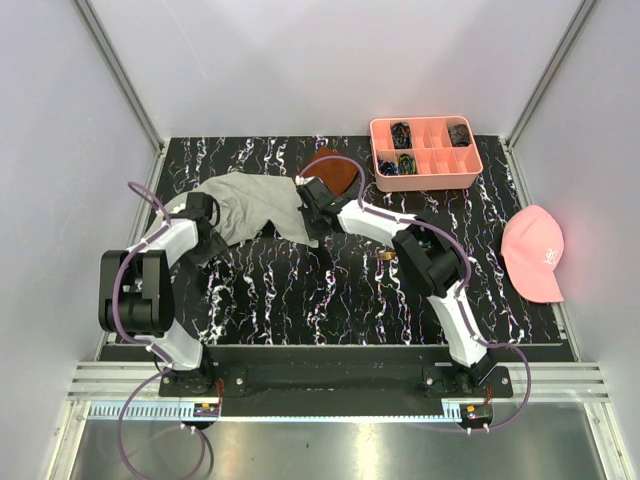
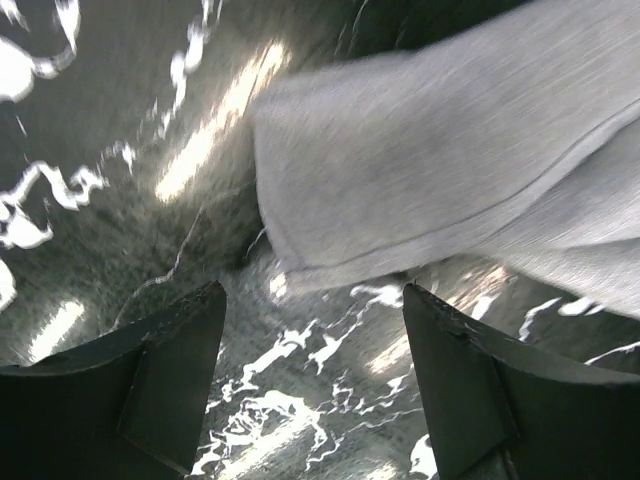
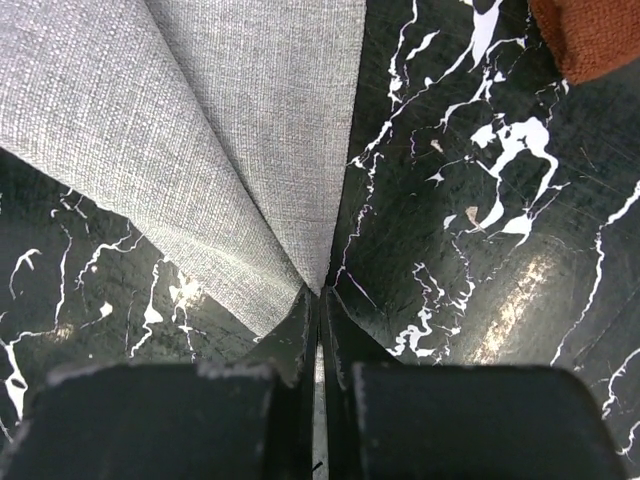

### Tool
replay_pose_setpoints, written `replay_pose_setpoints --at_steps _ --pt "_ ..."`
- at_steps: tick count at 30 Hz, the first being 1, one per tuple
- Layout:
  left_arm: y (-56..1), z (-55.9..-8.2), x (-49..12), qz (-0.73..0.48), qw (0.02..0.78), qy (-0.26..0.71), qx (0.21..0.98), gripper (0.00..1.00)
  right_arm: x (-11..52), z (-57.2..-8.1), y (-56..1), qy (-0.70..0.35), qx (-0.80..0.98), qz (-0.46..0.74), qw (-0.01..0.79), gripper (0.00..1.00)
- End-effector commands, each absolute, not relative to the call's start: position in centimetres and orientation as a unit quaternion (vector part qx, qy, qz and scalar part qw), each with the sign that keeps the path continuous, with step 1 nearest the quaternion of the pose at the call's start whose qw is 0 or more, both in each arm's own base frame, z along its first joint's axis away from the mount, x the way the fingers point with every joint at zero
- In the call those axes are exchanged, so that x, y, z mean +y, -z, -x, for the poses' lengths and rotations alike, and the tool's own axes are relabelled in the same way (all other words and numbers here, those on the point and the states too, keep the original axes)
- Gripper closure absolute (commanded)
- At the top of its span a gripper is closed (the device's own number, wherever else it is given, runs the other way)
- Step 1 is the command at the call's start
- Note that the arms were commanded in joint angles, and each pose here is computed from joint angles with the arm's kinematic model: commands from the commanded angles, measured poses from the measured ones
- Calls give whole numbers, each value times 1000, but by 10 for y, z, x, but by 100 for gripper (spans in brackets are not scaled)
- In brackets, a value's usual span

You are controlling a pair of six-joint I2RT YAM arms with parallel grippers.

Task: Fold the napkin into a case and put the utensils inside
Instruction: Pick up the crumpled napkin from the corner of the board, then flatten out the crumpled napkin at the center of the board.

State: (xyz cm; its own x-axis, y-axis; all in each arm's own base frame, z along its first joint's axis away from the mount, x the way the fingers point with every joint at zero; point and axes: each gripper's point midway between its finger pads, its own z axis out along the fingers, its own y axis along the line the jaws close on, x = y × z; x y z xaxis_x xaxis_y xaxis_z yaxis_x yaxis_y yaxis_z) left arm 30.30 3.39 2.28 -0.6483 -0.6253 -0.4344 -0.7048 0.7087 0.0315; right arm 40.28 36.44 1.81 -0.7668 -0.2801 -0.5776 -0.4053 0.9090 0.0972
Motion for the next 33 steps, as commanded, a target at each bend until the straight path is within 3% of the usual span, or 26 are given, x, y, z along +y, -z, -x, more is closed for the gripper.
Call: replay_pose_setpoints --at_steps 1,5,10,13,14,15,20,25,33 --pt "-43 -331 50 352 239 -135 895 25 346 -391 -13 -119 939 194 258 100" --pt "-38 -340 52 344 232 -142 899 25 339 -393 -16 -129 937 190 262 100" --pt "-21 -344 41 341 207 -119 909 44 345 -390 -20 -152 934 193 260 100" --pt "-25 -349 35 332 214 -98 913 75 348 -392 -27 -159 931 194 265 100" --pt "-28 -349 35 330 217 -94 914 97 348 -392 -29 -160 931 194 266 100" --pt "-40 -351 34 331 231 -84 911 100 349 -392 -32 -163 929 195 268 100" --pt "-107 -347 31 340 312 -27 887 100 356 -392 -68 -190 916 198 292 100" --pt "-196 -322 32 357 421 37 833 100 350 -386 -147 -219 891 190 350 100" --pt "-380 -236 60 407 630 57 659 100 324 -336 -302 -301 811 211 455 100"
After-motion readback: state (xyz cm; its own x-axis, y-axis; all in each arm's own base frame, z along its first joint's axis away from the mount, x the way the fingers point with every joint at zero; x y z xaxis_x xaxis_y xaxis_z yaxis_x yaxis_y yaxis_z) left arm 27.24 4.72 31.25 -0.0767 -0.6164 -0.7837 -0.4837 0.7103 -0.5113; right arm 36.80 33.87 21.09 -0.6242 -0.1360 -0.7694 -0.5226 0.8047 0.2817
